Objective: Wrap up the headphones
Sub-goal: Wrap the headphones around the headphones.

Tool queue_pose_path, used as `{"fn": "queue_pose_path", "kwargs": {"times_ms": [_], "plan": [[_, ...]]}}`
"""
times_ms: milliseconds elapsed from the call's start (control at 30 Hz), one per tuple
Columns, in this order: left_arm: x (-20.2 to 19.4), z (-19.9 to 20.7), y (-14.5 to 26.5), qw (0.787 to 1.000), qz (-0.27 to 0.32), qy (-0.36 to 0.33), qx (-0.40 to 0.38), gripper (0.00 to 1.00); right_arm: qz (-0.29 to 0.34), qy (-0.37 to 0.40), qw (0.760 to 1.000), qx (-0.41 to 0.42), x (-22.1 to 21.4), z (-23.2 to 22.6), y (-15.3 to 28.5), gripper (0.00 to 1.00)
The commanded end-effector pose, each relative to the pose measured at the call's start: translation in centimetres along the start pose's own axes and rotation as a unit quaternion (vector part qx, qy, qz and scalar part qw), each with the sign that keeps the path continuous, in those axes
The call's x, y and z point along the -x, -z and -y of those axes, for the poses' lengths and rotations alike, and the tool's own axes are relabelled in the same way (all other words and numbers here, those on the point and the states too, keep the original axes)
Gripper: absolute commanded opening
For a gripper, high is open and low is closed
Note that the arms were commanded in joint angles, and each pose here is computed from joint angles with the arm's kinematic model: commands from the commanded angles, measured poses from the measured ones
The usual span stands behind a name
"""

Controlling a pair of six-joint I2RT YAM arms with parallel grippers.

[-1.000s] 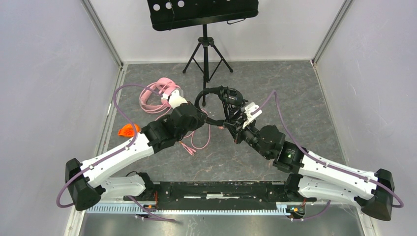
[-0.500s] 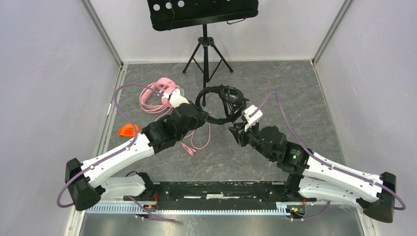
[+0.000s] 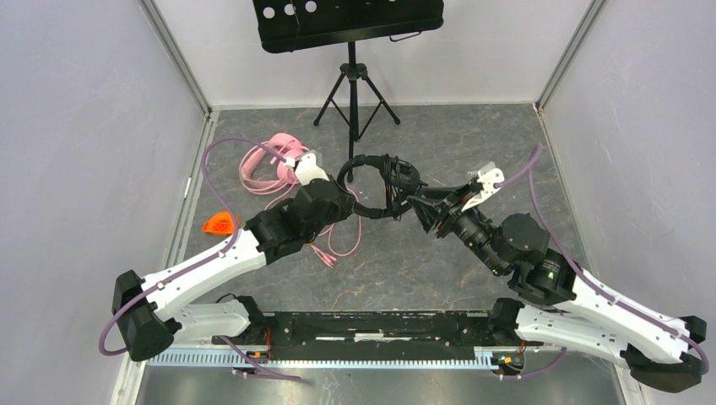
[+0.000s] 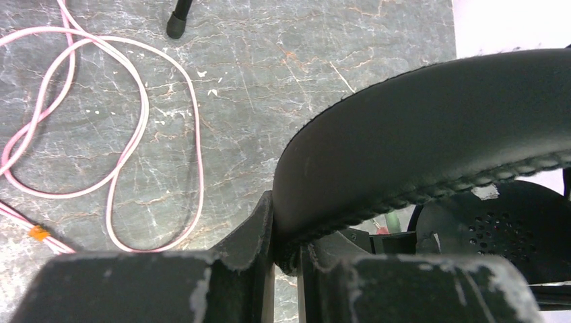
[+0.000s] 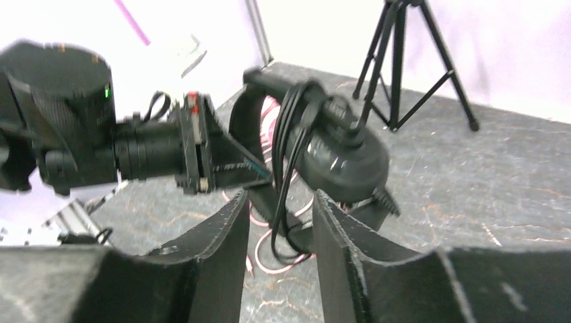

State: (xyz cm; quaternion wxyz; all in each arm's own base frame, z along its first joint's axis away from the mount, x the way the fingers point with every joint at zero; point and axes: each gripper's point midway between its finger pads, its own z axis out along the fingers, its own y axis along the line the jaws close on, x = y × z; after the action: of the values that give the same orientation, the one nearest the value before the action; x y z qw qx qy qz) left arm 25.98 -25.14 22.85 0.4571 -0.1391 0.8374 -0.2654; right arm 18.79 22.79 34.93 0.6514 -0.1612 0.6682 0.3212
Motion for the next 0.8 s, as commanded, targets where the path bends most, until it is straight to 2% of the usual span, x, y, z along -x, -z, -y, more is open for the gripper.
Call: {"fn": "queue_pose_path", "kwargs": {"times_ms": [0, 100, 133, 267, 500, 767], "plan": [[1.8, 1.2, 0.1, 0.999, 0.037, -0.015, -0.025, 0.02, 0.043, -0.016, 0.998, -0.051, 4.1, 1.0, -0.7, 0.47], [1.8, 1.0, 0.0, 0.999, 0.039, -0.026, -0.023, 0.02, 0.055, -0.045, 0.997, -0.038, 5.0, -0.1, -1.6, 0.6], [1.9, 1.1, 0.0, 0.999, 0.039, -0.028, -0.025, 0.02, 0.053, -0.05, 0.997, -0.04, 4.9, -0.2, -2.1, 0.62], [1.9, 1.1, 0.0, 0.998, 0.039, -0.035, -0.024, 0.02, 0.032, -0.065, 0.995, -0.064, 4.3, -0.2, -3.5, 0.63], [1.9, 1.2, -0.1, 0.998, 0.039, -0.041, -0.025, 0.02, 0.031, -0.098, 0.991, -0.087, 3.3, 0.0, -4.7, 0.67], [2.1, 1.4, 0.0, 0.998, 0.04, -0.045, -0.028, 0.02, 0.024, -0.104, 0.991, -0.082, 2.8, -0.5, -5.5, 0.65]]}}
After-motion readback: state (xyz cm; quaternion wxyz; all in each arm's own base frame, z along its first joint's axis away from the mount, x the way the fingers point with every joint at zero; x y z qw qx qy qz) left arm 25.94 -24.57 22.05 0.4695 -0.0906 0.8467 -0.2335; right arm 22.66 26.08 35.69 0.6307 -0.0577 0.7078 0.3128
